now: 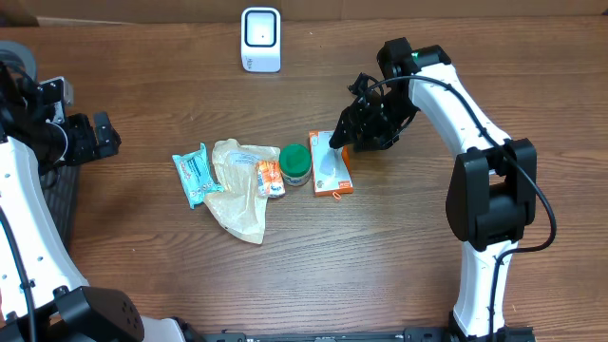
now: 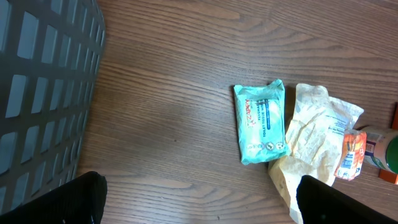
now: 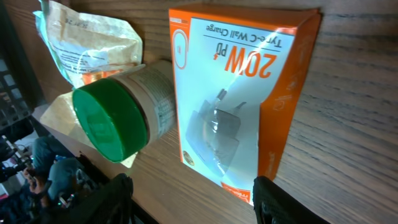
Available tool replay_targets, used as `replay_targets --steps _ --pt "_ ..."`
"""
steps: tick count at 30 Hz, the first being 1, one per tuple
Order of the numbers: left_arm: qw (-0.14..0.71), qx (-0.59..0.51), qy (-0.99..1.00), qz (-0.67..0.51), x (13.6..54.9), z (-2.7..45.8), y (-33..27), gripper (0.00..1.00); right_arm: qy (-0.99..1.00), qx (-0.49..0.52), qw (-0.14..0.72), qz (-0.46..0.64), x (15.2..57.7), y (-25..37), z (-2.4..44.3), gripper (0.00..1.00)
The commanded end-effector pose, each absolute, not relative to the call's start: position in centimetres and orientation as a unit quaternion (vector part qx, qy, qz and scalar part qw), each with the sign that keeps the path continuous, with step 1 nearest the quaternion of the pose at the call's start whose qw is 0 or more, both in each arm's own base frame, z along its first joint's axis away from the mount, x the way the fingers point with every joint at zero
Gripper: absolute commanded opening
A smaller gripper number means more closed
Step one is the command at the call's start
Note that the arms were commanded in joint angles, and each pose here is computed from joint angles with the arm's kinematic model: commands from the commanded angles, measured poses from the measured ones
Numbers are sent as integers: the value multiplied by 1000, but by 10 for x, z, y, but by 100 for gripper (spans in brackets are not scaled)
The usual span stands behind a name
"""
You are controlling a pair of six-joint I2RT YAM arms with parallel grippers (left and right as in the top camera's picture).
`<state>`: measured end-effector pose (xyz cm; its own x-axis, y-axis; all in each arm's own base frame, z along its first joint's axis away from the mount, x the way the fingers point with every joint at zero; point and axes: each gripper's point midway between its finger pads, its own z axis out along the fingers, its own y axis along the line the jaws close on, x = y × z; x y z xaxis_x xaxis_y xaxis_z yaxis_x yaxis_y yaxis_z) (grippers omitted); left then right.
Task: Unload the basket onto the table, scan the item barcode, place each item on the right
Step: 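Lift the orange box with the right gripper and turn it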
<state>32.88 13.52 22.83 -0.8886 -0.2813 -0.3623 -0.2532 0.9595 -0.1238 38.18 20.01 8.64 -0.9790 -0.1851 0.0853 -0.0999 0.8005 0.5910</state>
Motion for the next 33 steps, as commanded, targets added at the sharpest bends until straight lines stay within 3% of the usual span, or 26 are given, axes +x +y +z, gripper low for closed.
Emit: replay_targets --steps 1,8,9,12,14,24,29,33 --pt "196 -120 972 -39 330 230 131 99 -963 74 52 -255 380 193 92 60" --pt "196 -120 972 -39 330 230 131 99 -979 49 90 -177 358 188 72 66" --pt "196 -120 972 -39 330 230 131 99 -977 48 103 -179 351 189 68 64" --pt "196 -120 972 -39 330 230 131 99 -973 39 143 -178 330 186 58 42" --pt "196 -120 972 -39 330 230 131 100 -972 40 153 -176 325 184 60 34" --pt "196 -120 972 -39 330 230 131 100 -980 10 81 -179 323 188 122 30" --pt "196 -120 972 -39 330 230 131 100 -984 31 92 -150 303 204 99 29" --pt "196 -120 972 -39 330 230 131 100 -987 65 77 -125 294 214 67 22"
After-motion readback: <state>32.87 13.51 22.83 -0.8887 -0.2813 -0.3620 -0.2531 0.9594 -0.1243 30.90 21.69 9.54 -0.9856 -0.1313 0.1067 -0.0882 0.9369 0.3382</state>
